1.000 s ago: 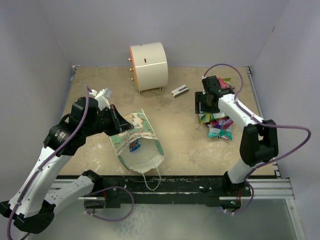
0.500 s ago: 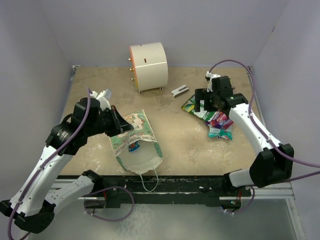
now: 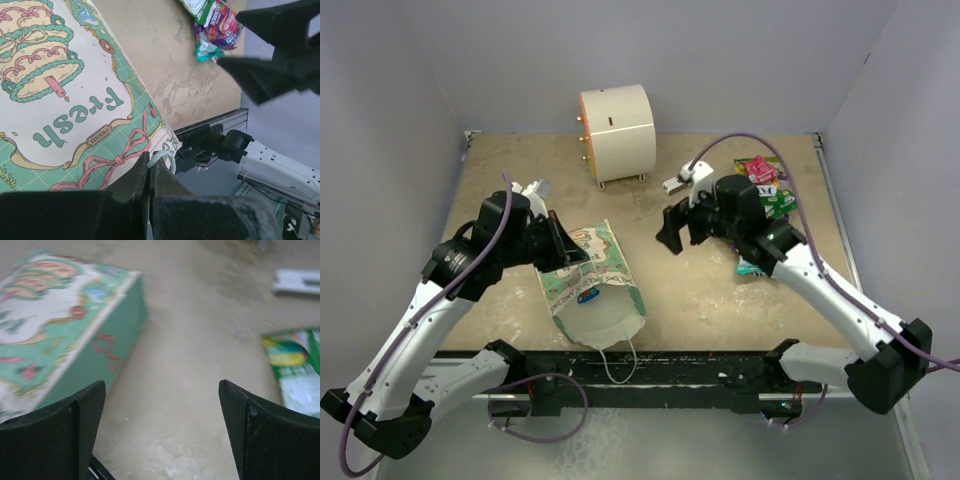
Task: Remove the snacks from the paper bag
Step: Take out the snack from the paper bag.
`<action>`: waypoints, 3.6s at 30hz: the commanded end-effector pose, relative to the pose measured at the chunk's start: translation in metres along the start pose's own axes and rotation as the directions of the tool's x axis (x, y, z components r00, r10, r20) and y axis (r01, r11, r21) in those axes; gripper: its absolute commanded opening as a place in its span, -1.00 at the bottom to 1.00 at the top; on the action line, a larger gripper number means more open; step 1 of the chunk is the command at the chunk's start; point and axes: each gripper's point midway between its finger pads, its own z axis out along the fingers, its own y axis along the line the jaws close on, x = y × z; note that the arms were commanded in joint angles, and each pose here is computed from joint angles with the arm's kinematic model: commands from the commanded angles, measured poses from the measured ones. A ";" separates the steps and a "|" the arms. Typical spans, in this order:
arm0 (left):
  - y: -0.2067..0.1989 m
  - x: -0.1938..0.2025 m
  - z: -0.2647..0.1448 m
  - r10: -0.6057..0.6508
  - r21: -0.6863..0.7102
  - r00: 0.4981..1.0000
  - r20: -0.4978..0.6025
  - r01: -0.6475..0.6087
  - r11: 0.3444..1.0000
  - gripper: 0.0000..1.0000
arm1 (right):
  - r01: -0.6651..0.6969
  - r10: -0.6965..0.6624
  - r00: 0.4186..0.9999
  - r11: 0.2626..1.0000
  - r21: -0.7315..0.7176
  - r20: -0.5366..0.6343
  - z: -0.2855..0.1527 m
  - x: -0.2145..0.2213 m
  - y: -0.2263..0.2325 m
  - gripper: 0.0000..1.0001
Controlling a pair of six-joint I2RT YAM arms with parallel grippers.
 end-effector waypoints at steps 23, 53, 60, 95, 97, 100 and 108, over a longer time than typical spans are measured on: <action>-0.024 -0.023 0.008 0.035 0.063 0.999 0.042 -0.038 0.997 -1.00 | 0.681 -0.298 0.669 0.613 -0.400 0.681 -0.049 0.044 0.245 0.09; -0.050 -0.028 0.032 0.056 0.167 0.998 -0.028 -0.050 0.985 -1.00 | 0.951 -0.720 0.270 0.302 -0.062 0.640 0.074 0.086 0.215 0.14; -0.053 -0.025 0.027 0.066 0.185 0.997 -0.040 -0.057 0.981 -1.00 | 0.960 -0.714 0.236 0.274 -0.047 0.659 0.108 0.084 0.218 0.23; -0.068 -0.020 0.034 0.108 0.251 0.987 -0.118 -0.075 0.965 -1.00 | 0.411 -0.356 0.717 0.910 0.048 0.599 0.200 0.086 0.180 0.69; -0.068 -0.020 0.035 0.109 0.253 0.987 -0.120 -0.075 0.965 -1.00 | 0.394 -0.339 0.742 0.919 0.033 0.579 0.206 0.092 0.180 0.70; -0.067 -0.020 0.035 0.114 0.247 0.986 -0.121 -0.081 0.966 -1.00 | 0.386 -0.357 0.774 0.921 0.058 0.522 0.219 0.102 0.174 0.67; -0.060 -0.018 0.030 0.114 0.217 0.987 -0.116 -0.087 0.972 -1.00 | 0.367 -0.363 0.816 0.927 0.083 0.450 0.237 0.112 0.169 0.17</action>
